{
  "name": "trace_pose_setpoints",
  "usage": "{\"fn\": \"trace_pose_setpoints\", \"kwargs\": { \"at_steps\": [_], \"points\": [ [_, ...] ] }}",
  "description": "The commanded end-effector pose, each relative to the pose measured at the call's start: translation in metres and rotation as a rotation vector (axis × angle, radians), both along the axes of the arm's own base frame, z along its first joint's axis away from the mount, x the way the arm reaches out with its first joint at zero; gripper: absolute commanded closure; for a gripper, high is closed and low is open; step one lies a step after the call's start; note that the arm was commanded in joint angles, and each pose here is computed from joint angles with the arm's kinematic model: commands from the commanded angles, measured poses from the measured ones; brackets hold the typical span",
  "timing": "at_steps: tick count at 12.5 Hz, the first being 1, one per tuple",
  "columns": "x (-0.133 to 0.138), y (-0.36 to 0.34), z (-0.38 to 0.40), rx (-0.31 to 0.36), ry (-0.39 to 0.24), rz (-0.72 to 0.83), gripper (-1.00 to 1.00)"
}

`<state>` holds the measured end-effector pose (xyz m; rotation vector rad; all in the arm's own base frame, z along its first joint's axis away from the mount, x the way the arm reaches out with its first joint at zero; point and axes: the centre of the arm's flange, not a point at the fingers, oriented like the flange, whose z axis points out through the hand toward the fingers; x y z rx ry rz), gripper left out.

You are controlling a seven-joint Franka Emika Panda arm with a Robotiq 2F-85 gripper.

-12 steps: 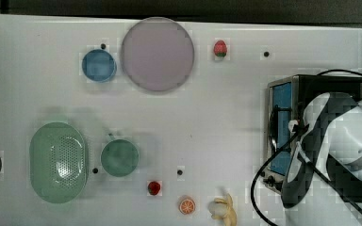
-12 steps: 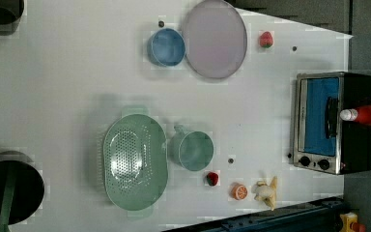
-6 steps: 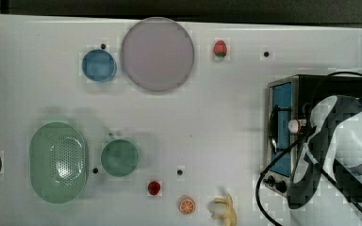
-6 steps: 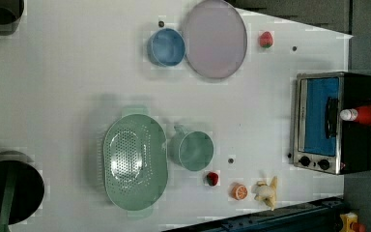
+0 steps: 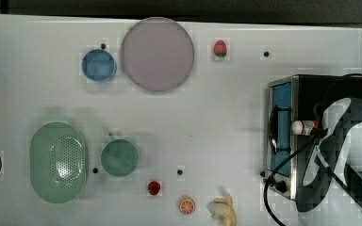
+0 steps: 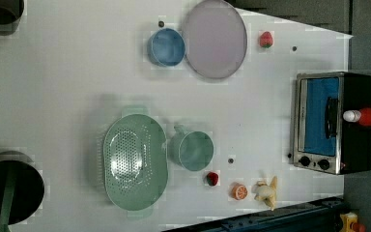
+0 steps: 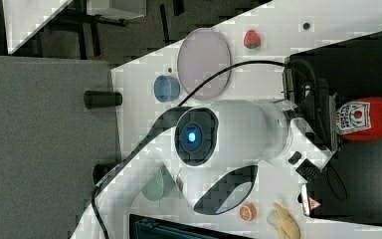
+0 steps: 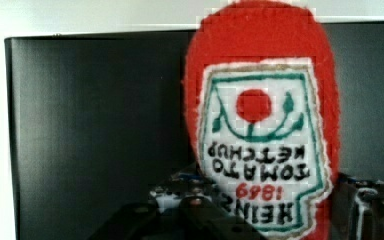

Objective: Pick Ketchup from oven and place it on table.

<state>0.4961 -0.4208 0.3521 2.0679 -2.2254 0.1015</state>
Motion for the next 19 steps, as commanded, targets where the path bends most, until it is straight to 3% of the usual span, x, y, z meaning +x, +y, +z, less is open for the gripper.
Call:
{"fn": "trace_pose_setpoints", "kwargs": {
  "at_steps": [1, 6, 11, 15, 19],
  "points": [
    [0.022, 0.020, 0.051, 0.028, -0.043, 0.045, -0.27],
    [0.069, 0.122, 0.152, 0.090, -0.085, 0.244, -0.27],
    [0.097, 0.248, 0.200, 0.147, -0.130, 0.470, -0.27],
    [0.104, 0.329, 0.191, 0.210, -0.048, 0.605, -0.27],
    [0.104, 0.381, 0.160, 0.205, 0.035, 0.695, -0.27]
  ]
}}
